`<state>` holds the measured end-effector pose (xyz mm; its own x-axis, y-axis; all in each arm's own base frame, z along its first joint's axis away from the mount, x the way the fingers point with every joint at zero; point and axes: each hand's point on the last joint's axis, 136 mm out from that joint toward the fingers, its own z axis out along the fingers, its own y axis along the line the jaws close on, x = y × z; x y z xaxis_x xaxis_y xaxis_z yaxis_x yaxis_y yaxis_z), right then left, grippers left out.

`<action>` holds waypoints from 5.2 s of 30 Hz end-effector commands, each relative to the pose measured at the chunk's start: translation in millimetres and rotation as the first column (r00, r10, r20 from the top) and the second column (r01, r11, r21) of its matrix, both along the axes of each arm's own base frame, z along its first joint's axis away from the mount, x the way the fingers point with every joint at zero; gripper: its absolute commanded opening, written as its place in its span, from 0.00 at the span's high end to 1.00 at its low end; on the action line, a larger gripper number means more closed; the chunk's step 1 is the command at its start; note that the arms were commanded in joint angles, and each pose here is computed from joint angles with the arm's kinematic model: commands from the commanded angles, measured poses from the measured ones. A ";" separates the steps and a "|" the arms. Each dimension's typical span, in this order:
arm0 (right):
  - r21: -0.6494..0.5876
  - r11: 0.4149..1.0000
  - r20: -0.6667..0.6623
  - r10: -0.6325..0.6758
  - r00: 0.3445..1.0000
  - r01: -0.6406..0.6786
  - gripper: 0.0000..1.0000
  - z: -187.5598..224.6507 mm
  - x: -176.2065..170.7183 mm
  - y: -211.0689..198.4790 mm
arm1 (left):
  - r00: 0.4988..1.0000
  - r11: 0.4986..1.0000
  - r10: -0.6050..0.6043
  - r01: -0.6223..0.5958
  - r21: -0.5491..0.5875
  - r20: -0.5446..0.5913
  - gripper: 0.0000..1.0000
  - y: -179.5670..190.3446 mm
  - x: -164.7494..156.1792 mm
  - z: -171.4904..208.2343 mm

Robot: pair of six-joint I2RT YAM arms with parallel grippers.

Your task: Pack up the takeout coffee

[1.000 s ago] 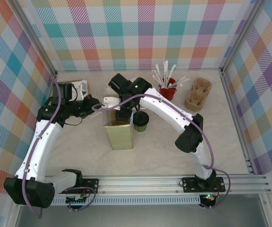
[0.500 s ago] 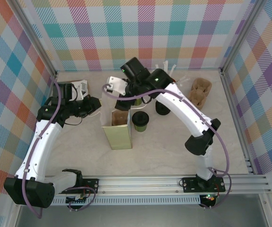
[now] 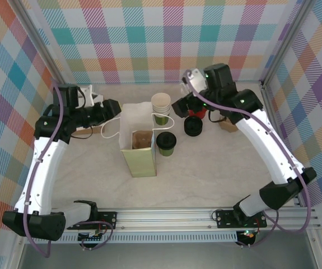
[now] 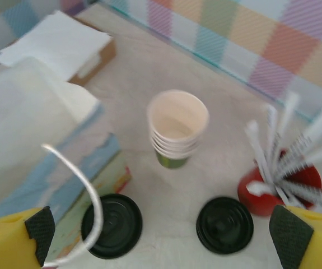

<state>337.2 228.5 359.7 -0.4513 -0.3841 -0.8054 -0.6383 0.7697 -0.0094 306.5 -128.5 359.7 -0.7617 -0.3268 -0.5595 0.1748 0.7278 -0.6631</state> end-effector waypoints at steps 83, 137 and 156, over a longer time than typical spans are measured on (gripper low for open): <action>-0.264 0.964 -0.588 -0.137 0.797 -0.029 0.00 -221.2 -50.5 54.7 | 0.976 0.738 0.037 0.117 0.664 -0.213 1.00 114.9 -15.2 -106.7; -0.296 0.949 -0.528 -0.255 0.810 0.105 0.17 -195.3 -29.1 -13.7 | 0.986 0.864 -0.072 0.138 0.485 -0.153 1.00 55.0 -1.2 -84.8; -0.175 0.921 -0.424 -0.389 0.818 0.348 0.16 -101.9 -45.1 -113.1 | 0.933 0.835 -0.290 0.356 0.420 -0.214 1.00 -76.4 64.1 -90.5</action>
